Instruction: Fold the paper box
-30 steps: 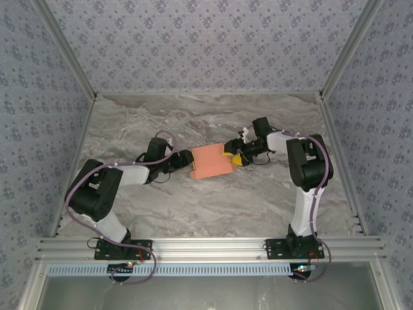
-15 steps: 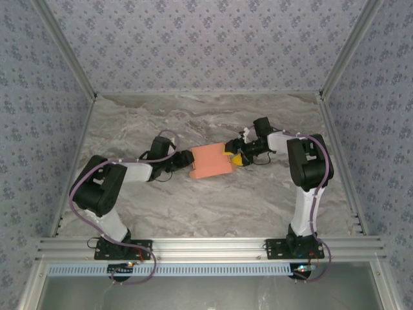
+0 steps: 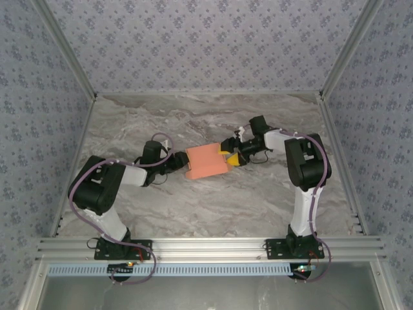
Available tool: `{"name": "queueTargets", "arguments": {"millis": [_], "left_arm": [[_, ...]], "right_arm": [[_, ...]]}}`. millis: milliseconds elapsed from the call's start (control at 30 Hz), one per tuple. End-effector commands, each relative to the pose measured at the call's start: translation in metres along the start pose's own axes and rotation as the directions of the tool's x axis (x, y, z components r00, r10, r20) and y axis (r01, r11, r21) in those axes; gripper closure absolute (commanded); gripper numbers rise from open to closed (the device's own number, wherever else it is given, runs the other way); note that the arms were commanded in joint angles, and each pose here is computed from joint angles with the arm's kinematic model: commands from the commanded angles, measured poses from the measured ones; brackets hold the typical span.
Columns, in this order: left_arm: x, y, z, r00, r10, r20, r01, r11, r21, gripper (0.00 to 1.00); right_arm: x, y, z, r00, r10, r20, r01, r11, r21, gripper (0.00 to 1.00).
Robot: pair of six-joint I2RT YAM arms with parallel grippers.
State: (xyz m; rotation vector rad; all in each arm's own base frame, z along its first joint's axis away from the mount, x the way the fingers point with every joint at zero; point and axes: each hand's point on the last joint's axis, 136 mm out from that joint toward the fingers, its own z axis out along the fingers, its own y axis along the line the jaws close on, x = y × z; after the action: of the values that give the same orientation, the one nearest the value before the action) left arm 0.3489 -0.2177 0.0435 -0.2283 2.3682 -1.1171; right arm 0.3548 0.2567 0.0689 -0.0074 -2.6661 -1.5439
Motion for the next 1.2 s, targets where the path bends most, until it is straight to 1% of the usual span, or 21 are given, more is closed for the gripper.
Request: {"name": "queueTargets", "arguments": {"millis": [0, 100, 200, 233, 333, 567, 767, 1000, 1100, 1167], "left_arm": [[0.024, 0.037, 0.004, 0.995, -0.071, -0.069, 0.063, 0.992, -0.106, 0.52], [0.023, 0.046, 0.001, 0.993, -0.108, -0.045, 0.103, 0.99, -0.099, 0.57], [0.02, 0.052, -0.002, 0.989, -0.149, -0.022, 0.148, 0.987, -0.059, 0.6], [0.02, 0.053, -0.002, 0.987, -0.158, -0.018, 0.158, 0.987, -0.041, 0.63], [0.019, 0.05, 0.001, 0.985, -0.171, -0.025, 0.171, 0.985, 0.009, 0.67], [0.017, 0.042, -0.001, 0.985, -0.17, -0.023, 0.172, 0.981, 0.095, 0.68], [0.013, 0.045, -0.005, 0.975, -0.224, -0.012, 0.222, 0.958, 0.179, 0.68], [0.015, 0.047, -0.003, 0.972, -0.233, -0.025, 0.234, 0.956, 0.177, 0.68], [0.015, 0.055, -0.002, 0.965, -0.263, -0.022, 0.263, 0.952, 0.154, 0.71], [0.013, 0.055, -0.004, 0.963, -0.269, -0.014, 0.268, 0.949, 0.164, 0.72]], "right_arm": [[0.0, 0.003, 0.008, 1.0, 0.007, -0.029, -0.007, 1.0, -0.002, 0.24], [-0.003, -0.001, 0.006, 1.0, 0.025, -0.019, -0.025, 1.0, 0.007, 0.23], [-0.004, -0.005, 0.002, 0.999, 0.041, -0.009, -0.041, 0.999, 0.013, 0.23], [-0.003, -0.006, 0.001, 0.999, 0.046, -0.009, -0.046, 0.999, 0.013, 0.23], [-0.001, -0.008, 0.0, 0.999, 0.05, -0.011, -0.05, 0.999, 0.015, 0.23], [-0.001, -0.008, 0.006, 0.998, 0.062, -0.004, -0.062, 0.998, 0.01, 0.23], [-0.003, -0.004, 0.012, 0.998, 0.062, -0.003, -0.062, 0.998, 0.005, 0.23], [-0.003, 0.011, 0.034, 0.997, 0.069, -0.018, -0.069, 0.997, -0.016, 0.23], [-0.006, 0.009, 0.038, 0.995, 0.095, 0.008, -0.095, 0.995, -0.021, 0.23], [-0.007, 0.004, 0.034, 0.992, 0.118, 0.04, -0.117, 0.993, -0.006, 0.23]]}}
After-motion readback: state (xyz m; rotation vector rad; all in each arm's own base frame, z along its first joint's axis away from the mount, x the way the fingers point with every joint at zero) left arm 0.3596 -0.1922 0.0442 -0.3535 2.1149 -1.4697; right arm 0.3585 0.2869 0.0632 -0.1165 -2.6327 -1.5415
